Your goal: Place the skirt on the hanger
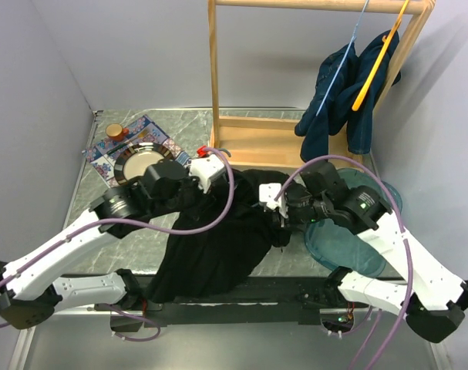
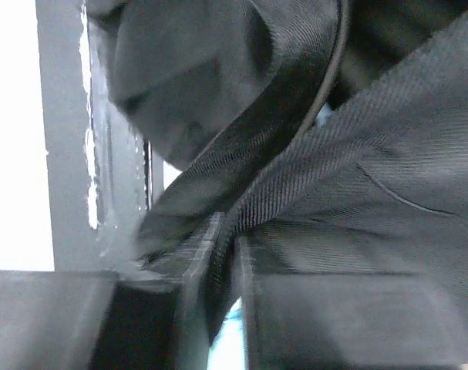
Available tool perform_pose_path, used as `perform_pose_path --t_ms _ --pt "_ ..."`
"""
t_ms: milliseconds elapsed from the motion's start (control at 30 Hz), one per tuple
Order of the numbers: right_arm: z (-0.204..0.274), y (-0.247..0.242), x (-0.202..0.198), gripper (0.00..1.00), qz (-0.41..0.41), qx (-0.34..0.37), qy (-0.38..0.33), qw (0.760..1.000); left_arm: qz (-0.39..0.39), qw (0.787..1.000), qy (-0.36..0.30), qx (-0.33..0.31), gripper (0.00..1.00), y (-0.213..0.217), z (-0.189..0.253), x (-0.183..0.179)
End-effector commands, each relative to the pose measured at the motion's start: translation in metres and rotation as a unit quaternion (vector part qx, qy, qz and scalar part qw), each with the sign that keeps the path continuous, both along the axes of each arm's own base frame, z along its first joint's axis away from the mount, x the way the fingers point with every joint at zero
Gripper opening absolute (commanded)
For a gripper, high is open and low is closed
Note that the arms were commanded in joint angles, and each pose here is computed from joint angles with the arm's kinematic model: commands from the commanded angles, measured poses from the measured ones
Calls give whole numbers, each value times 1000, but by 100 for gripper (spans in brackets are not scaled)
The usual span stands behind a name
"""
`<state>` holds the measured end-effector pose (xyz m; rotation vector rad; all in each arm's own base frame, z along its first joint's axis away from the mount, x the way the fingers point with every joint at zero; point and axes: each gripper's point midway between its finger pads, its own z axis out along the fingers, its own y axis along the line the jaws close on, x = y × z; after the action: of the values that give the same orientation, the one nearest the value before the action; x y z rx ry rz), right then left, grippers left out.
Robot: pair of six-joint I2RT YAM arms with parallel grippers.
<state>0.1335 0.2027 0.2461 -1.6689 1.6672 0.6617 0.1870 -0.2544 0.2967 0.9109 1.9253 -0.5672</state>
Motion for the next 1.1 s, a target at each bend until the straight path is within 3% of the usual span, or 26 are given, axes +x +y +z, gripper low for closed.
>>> perform_pose_path --t_ms 0,100,333,467,700,900,1067 --pt "23 -13 -13 43 17 0 -32 999 -58 992 -89 -73 1 -10 65 -4" --pt "53 -20 -14 59 2 25 -63 998 -91 993 -65 -37 1 -9 48 -15" --pt "124 -23 -22 68 7 94 -97 991 -144 987 -52 -47 1 -12 31 -38" --pt "125 -23 0 75 -25 80 -105 991 -167 983 -53 -47 1 -13 26 -46" --pt "63 -14 21 75 -9 33 -41 999 -189 980 -48 -41 1 -11 13 -55" --pt "46 8 -10 74 104 48 16 993 -213 974 -56 -55 1 -16 16 -61" --pt "35 30 -26 66 150 60 60 985 -217 970 -77 -75 1 -22 32 -61"
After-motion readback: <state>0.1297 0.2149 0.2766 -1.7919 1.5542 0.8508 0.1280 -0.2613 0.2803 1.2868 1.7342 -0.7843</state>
